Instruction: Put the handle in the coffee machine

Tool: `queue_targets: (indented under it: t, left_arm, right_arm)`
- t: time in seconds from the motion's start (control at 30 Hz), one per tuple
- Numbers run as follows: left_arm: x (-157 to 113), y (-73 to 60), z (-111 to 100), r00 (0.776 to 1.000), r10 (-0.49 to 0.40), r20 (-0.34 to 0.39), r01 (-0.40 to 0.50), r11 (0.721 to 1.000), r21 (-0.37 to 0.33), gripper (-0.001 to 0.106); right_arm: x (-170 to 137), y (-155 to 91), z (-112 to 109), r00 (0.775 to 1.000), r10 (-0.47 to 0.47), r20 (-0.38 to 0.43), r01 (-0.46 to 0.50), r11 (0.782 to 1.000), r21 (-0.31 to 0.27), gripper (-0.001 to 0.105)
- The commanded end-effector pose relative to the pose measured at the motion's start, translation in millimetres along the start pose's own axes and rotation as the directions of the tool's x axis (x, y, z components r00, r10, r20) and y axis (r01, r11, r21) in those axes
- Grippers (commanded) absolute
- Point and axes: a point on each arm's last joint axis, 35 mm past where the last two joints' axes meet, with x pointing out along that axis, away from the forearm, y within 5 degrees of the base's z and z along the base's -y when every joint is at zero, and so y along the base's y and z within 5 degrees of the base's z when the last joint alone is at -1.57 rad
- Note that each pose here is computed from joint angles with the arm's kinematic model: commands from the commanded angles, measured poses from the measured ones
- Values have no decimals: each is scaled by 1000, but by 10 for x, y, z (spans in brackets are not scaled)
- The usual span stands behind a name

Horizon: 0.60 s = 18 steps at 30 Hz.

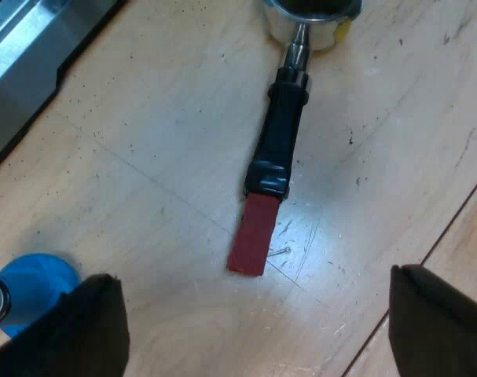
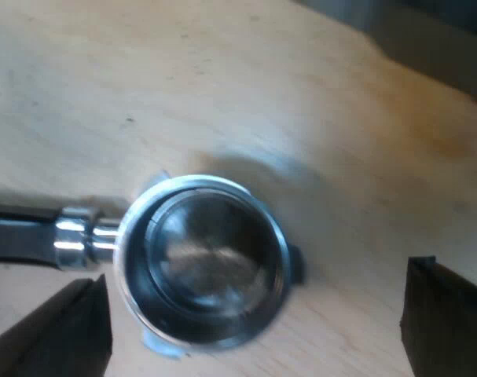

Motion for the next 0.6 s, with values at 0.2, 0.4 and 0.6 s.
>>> queue_targets:
  t: [0.2, 0.4, 0.6]
  left_arm:
    - [-9, -11, 13, 1000, -9, 4, 9, 1000, 8, 70]
    - [-9, -11, 13, 1000, -9, 4, 9, 1000, 8, 70]
    - [-9, -11, 13, 1000, -9, 4, 9, 1000, 8, 70]
  right_arm:
    - [315, -1, 6, 994, 82, -74, -86, 995, -59, 76]
    - [441, 4, 13, 988, 125, -93, -133, 988, -76, 76]
    - [537, 2, 9, 984, 142, -108, -150, 986, -74, 76]
